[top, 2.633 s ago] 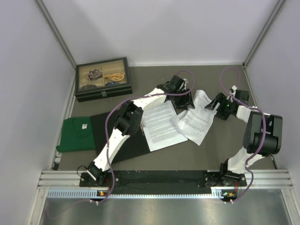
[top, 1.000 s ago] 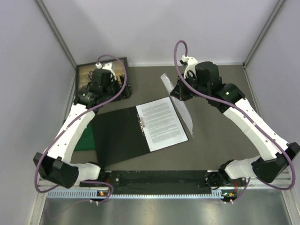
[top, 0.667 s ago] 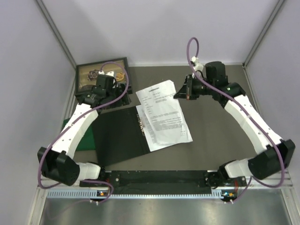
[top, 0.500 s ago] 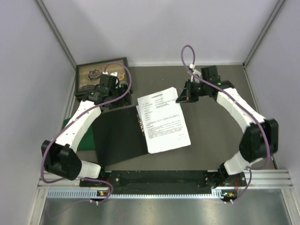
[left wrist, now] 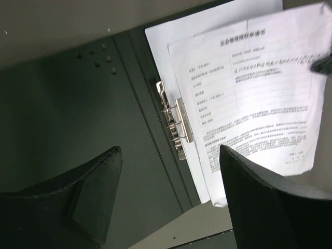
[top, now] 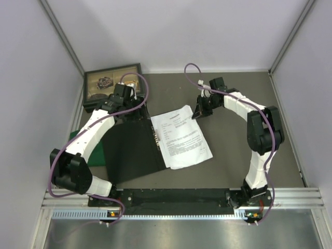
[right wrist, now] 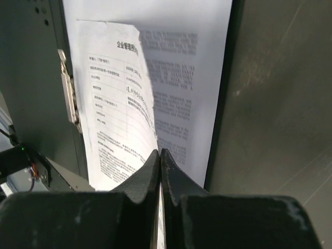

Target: Put the files into the folder

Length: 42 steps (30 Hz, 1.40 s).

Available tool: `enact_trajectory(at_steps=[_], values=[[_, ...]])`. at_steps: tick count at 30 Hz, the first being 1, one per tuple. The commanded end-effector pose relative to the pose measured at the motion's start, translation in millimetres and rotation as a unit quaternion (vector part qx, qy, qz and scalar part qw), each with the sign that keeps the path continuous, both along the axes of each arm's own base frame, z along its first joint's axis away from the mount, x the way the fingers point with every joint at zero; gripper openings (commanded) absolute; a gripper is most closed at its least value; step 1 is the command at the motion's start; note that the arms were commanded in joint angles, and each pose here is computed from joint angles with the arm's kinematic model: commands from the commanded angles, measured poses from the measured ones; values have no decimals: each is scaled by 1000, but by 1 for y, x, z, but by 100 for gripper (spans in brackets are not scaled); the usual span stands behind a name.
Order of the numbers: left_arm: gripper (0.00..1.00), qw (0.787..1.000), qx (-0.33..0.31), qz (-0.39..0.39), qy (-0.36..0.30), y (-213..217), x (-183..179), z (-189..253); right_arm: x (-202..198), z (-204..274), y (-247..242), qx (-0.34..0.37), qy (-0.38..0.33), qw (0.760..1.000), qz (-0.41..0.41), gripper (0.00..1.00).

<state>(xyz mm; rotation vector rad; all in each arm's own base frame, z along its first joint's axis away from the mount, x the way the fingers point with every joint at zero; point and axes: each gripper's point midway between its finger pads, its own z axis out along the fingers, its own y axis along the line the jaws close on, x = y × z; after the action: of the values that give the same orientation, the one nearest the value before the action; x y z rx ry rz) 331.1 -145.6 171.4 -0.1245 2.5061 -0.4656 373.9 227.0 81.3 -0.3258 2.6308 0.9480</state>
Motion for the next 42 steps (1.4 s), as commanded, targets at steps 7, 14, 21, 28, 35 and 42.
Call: enact_trajectory(at_steps=[7,14,21,28,35,42], values=[[80,1000,-13,-14,5,-4,-3,-8,44,23,20,47,-69,997,7,0],[80,1000,-20,-20,7,-7,-2,-8,42,18,26,59,-60,996,33,0],[80,999,-32,-26,15,-12,-5,-11,41,21,32,63,-70,993,72,0],[80,999,-32,-28,13,-12,-5,-10,32,18,35,69,-64,991,98,0],[80,999,-36,-32,17,-14,-7,-11,26,17,35,76,-60,989,115,0],[80,999,-38,-33,19,-14,-9,-12,24,13,43,85,-51,988,116,0]])
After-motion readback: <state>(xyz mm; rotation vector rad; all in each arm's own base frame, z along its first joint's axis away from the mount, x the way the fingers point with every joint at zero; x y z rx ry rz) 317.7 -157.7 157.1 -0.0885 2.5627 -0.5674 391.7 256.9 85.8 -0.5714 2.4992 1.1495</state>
